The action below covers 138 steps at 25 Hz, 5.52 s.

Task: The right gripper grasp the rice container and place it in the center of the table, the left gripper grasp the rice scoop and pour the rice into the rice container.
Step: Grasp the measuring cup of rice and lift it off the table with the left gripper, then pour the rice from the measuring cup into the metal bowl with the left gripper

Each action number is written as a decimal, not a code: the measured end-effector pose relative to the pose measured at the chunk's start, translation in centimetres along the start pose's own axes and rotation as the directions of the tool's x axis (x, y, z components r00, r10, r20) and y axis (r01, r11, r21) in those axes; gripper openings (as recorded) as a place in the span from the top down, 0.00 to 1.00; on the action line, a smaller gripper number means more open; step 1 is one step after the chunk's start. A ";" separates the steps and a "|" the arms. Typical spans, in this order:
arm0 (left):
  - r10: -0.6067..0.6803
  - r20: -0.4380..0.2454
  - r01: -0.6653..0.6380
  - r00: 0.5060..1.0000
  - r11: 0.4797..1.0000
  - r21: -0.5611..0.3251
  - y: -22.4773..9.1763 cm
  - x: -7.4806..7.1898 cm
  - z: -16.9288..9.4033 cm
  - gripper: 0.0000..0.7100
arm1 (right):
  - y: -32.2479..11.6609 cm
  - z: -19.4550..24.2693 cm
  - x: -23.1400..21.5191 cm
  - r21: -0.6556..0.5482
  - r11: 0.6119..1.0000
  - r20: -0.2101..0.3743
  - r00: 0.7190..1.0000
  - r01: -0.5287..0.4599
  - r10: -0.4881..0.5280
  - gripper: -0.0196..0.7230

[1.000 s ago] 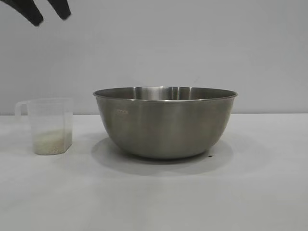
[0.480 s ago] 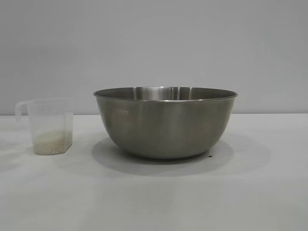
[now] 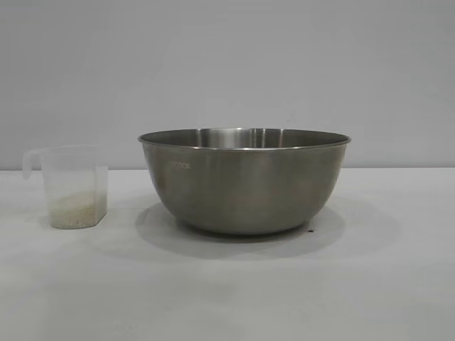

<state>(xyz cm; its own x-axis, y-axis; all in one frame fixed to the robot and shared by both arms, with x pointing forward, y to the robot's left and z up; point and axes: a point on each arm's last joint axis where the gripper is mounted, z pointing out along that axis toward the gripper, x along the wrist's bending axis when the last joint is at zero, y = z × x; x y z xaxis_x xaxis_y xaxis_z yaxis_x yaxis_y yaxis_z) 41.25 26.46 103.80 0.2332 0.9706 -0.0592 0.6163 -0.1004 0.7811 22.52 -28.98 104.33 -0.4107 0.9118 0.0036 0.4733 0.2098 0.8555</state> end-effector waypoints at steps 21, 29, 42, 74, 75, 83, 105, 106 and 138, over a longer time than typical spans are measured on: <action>-0.023 -0.078 -0.003 0.997 0.945 -0.327 -9.2 0.0 2.3 0.38 | 0.0 0.0 0.0 0.000 1.000 0.000 1.000 -0.002 0.002 0.21; 0.029 -0.082 -0.054 0.996 0.944 -0.325 -9.4 -0.2 4.5 0.38 | 0.0 0.0 0.0 0.000 1.000 0.000 1.000 -0.002 0.002 0.21; 0.060 -0.052 -0.073 0.997 0.956 -0.283 -10.4 -0.8 11.0 0.54 | 0.0 0.0 0.0 0.000 1.000 0.000 1.000 -0.002 0.002 0.21; 0.007 -0.105 -0.037 0.994 0.955 -0.294 -8.4 -0.8 18.1 0.62 | 0.0 0.0 0.0 0.000 1.000 0.000 1.000 -0.006 0.006 0.21; -0.001 -0.114 -0.032 0.994 0.955 -0.294 -8.4 -0.7 18.2 0.69 | 0.0 0.0 0.0 0.000 1.000 0.000 1.000 -0.006 0.006 0.21; -0.019 -0.131 -0.022 0.991 0.951 -0.310 -7.9 -0.6 19.4 0.70 | 0.0 0.0 0.0 0.000 1.000 0.000 1.000 -0.007 0.007 0.21; 0.082 -0.141 -0.124 0.987 0.939 -0.320 -7.0 -1.1 21.5 0.92 | 0.0 0.0 0.0 0.000 1.000 0.000 1.000 -0.007 0.007 0.21; 0.093 -0.143 -0.135 0.985 0.938 -0.319 -7.0 -1.1 21.6 0.96 | 0.0 0.0 0.0 0.000 1.000 0.000 1.000 -0.007 0.007 0.21; 0.660 -0.331 -0.655 0.674 0.328 -0.681 6.2 -6.3 18.2 1.00 | 0.0 0.0 0.0 0.000 1.000 0.000 1.000 -0.009 0.009 0.21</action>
<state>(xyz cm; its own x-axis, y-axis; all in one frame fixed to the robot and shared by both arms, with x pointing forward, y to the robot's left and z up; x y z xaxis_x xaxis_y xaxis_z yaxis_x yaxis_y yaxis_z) 57.27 15.78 97.67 0.3154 0.6605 0.6814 -0.4625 -0.5200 0.7181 22.52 -28.98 104.33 -0.4063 0.9137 0.0116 0.4771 0.2013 0.8555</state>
